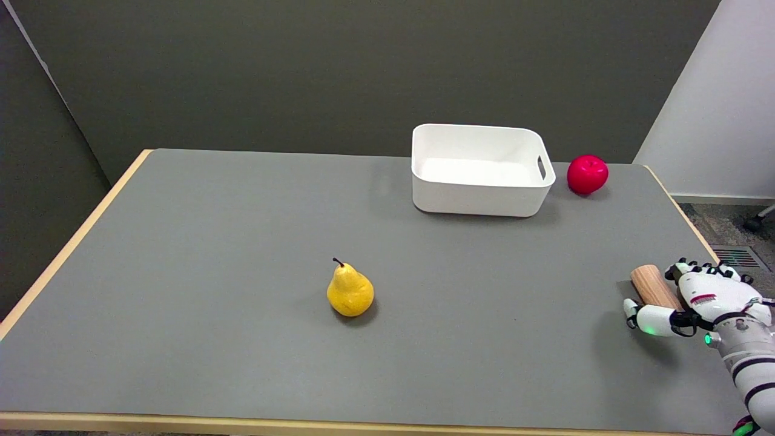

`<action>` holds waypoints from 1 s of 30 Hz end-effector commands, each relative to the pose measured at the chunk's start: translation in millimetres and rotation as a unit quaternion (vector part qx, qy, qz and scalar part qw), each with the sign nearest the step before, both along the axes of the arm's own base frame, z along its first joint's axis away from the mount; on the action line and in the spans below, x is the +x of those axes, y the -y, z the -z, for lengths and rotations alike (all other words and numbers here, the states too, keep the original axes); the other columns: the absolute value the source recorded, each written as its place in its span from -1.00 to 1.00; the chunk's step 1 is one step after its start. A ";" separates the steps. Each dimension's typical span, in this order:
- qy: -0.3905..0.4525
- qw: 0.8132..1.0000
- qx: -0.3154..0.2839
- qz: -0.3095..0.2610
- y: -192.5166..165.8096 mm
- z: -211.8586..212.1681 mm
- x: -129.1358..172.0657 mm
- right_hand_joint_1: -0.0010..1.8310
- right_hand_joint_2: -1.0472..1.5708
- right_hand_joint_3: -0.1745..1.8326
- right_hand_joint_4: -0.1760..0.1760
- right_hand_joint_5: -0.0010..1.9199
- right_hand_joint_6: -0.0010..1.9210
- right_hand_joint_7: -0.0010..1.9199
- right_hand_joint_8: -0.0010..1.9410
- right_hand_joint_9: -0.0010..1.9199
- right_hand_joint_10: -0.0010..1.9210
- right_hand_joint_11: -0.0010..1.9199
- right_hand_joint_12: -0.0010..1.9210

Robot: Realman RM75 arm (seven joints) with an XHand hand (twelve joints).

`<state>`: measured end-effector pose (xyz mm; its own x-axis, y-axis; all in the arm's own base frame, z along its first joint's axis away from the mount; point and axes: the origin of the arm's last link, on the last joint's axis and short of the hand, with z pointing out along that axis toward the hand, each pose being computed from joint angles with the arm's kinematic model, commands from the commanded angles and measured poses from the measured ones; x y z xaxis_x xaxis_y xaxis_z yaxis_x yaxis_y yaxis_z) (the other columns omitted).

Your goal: Pick up the wooden cylinder.

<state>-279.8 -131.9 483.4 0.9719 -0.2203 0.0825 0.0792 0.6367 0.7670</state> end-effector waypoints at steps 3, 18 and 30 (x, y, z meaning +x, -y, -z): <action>-0.052 0.998 0.027 0.038 32.0 6.1 4.2 -0.49 0.33 0.08 -1.00 -0.64 -0.22 -0.77 0.12 -0.72 -0.09 -1.00 0.07; -0.142 0.985 0.015 0.096 51.6 9.0 9.5 0.05 0.66 -0.42 -0.32 -0.33 0.64 -1.00 0.96 -0.52 0.79 -0.84 0.34; -0.213 0.975 0.000 0.065 72.7 -4.8 47.5 -0.02 0.59 -0.17 0.07 -0.35 0.79 -1.00 1.00 -0.73 1.00 -1.00 1.00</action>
